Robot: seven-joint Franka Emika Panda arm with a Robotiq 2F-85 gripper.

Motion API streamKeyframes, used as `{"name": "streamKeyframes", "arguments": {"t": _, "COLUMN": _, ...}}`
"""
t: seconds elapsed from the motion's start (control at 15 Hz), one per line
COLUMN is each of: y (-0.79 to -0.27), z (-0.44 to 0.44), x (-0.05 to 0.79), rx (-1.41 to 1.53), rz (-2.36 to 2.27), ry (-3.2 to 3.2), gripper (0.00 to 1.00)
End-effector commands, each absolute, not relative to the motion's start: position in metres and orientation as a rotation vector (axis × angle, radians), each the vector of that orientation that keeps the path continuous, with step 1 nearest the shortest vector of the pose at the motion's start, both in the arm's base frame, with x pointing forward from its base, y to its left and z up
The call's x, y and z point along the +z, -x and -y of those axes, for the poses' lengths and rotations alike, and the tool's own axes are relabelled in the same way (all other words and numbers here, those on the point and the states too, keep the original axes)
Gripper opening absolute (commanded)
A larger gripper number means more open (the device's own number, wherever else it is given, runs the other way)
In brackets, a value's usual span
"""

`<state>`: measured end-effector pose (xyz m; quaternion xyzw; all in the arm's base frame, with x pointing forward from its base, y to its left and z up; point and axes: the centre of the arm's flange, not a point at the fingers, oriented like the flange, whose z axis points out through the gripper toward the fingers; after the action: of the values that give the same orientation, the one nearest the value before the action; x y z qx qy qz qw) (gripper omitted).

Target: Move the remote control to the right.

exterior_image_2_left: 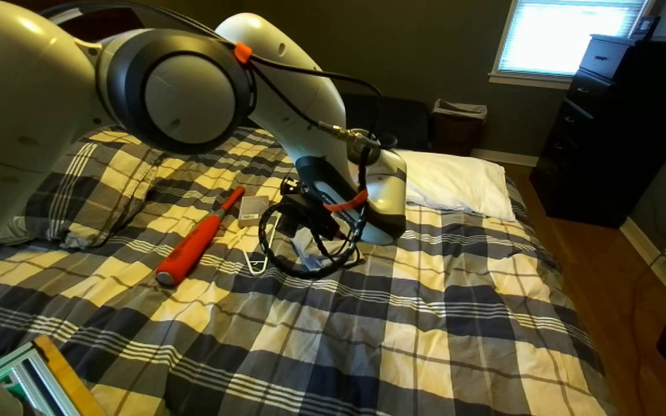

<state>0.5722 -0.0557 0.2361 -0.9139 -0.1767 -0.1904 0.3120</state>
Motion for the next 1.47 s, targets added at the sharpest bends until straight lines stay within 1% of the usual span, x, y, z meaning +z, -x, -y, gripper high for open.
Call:
{"name": "streamKeyframes", "arguments": {"t": 0.0, "y": -0.596, "z": 0.058, "x": 0.221, "rx": -0.349, "rz": 0.264, "ry": 2.462, "gripper": 0.28}}
{"name": "streamKeyframes", "arguments": {"t": 0.6, "y": -0.578, "z": 0.094, "x": 0.191, "rx": -0.149, "rz": -0.329, "ry": 2.585, "gripper": 0.28}}
{"name": "streamKeyframes", "arguments": {"t": 0.67, "y": -0.57, "z": 0.088, "x": 0.189, "rx": -0.204, "rz": -0.209, "ry": 2.584, "gripper": 0.53}}
{"name": "streamKeyframes", "arguments": {"t": 0.8, "y": -0.569, "z": 0.096, "x": 0.189, "rx": -0.191, "rz": -0.279, "ry": 2.589, "gripper": 0.53}}
{"name": "streamKeyframes", "arguments": {"t": 0.87, "y": -0.569, "z": 0.097, "x": 0.189, "rx": -0.189, "rz": -0.292, "ry": 2.589, "gripper": 0.28}}
{"name": "streamKeyframes", "arguments": {"t": 1.2, "y": -0.626, "z": 0.115, "x": 0.198, "rx": -0.214, "rz": -0.253, "ry": 2.755, "gripper": 0.28}}
{"name": "streamKeyframes", "arguments": {"t": 1.4, "y": -0.657, "z": 0.122, "x": 0.213, "rx": -0.366, "rz": -0.165, "ry": 2.763, "gripper": 0.28}}
